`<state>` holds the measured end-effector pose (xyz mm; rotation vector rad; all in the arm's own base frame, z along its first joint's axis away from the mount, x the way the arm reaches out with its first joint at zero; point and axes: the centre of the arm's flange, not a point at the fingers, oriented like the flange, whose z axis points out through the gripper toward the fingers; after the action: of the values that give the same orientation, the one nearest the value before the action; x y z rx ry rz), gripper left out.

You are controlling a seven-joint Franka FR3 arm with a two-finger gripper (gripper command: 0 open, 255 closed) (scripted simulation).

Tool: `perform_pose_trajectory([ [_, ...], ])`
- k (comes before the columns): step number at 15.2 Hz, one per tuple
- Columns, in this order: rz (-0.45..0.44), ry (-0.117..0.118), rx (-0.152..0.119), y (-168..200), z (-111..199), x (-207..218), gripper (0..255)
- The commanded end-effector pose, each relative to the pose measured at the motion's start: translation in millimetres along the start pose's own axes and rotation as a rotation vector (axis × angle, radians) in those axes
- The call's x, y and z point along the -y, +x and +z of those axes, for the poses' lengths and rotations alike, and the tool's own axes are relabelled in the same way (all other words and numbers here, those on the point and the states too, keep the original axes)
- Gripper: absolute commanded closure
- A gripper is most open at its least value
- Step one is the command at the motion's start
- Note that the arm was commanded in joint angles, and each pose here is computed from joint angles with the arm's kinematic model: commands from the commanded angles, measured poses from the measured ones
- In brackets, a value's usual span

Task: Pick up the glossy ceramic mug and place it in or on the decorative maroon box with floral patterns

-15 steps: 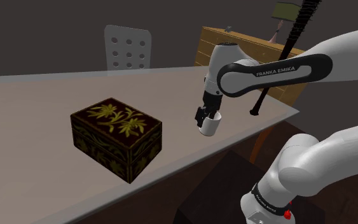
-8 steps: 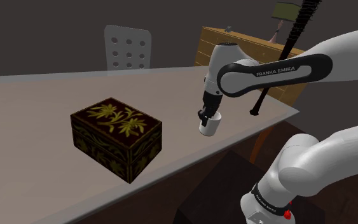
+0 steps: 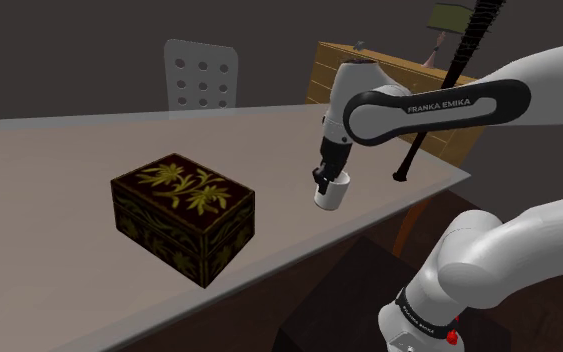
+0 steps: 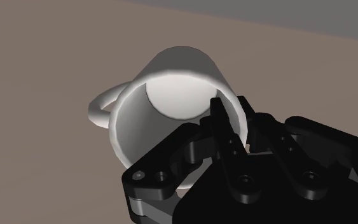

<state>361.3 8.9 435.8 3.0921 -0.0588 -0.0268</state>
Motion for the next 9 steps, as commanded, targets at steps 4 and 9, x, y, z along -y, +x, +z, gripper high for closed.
perform_pose_trajectory([
  [4,0.0,0.0,0.0,0,-27,-1,255],
  [9,0.0,0.0,0.0,-1,-53,-3,255],
])
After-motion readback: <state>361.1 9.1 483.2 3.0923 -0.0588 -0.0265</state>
